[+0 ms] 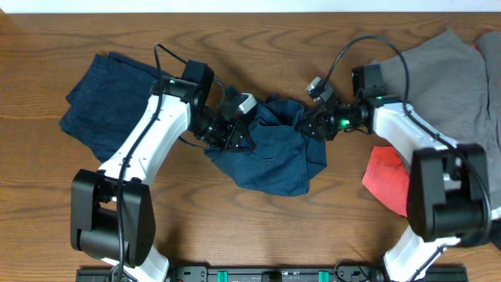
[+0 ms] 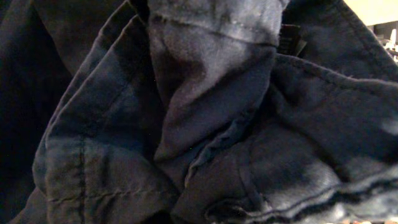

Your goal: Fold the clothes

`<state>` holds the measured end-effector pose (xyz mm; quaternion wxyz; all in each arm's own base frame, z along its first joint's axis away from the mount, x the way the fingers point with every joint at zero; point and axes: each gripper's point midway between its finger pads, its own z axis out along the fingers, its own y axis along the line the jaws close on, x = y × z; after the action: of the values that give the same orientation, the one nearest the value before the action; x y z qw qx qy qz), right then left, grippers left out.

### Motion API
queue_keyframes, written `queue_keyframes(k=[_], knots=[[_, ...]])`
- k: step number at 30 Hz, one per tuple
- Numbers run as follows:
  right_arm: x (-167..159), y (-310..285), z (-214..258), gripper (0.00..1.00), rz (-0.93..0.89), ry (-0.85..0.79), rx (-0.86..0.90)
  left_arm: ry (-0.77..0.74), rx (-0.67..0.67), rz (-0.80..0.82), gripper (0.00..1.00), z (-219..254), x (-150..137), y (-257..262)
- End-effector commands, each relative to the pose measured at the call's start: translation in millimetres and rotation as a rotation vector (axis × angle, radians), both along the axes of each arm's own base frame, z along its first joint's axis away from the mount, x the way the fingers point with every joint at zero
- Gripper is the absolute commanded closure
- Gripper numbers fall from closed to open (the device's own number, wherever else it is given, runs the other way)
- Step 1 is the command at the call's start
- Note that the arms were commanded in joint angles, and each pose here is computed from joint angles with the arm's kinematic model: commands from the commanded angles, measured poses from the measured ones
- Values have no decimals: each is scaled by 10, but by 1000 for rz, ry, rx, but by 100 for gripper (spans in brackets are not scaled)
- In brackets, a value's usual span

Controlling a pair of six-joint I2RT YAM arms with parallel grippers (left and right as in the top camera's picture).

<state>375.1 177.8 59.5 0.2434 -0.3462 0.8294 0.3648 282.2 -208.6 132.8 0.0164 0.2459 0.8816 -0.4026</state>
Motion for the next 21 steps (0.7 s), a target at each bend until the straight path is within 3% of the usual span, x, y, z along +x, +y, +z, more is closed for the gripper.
queue_keyframes(k=[1, 9, 12, 13, 15, 21], knots=[[-50, 99, -80, 44, 48, 19, 91, -50, -7, -9, 88, 105, 26, 14], [-90, 257, 103, 47, 119, 4, 263, -51, -7, -9, 88, 104, 27, 14], [-122, 278, 154, 62, 131, 13, 296, -54, -4, -9, 88, 99, 35, 17], [-132, 287, 176, 70, 137, 14, 310, -57, 2, -8, 88, 92, 39, 23], [-144, 293, 213, 97, 144, 17, 334, -65, 19, -7, 88, 69, 53, 43], [-122, 262, 167, 99, 57, 143, 317, -98, 110, 27, 88, -37, 163, 142]])
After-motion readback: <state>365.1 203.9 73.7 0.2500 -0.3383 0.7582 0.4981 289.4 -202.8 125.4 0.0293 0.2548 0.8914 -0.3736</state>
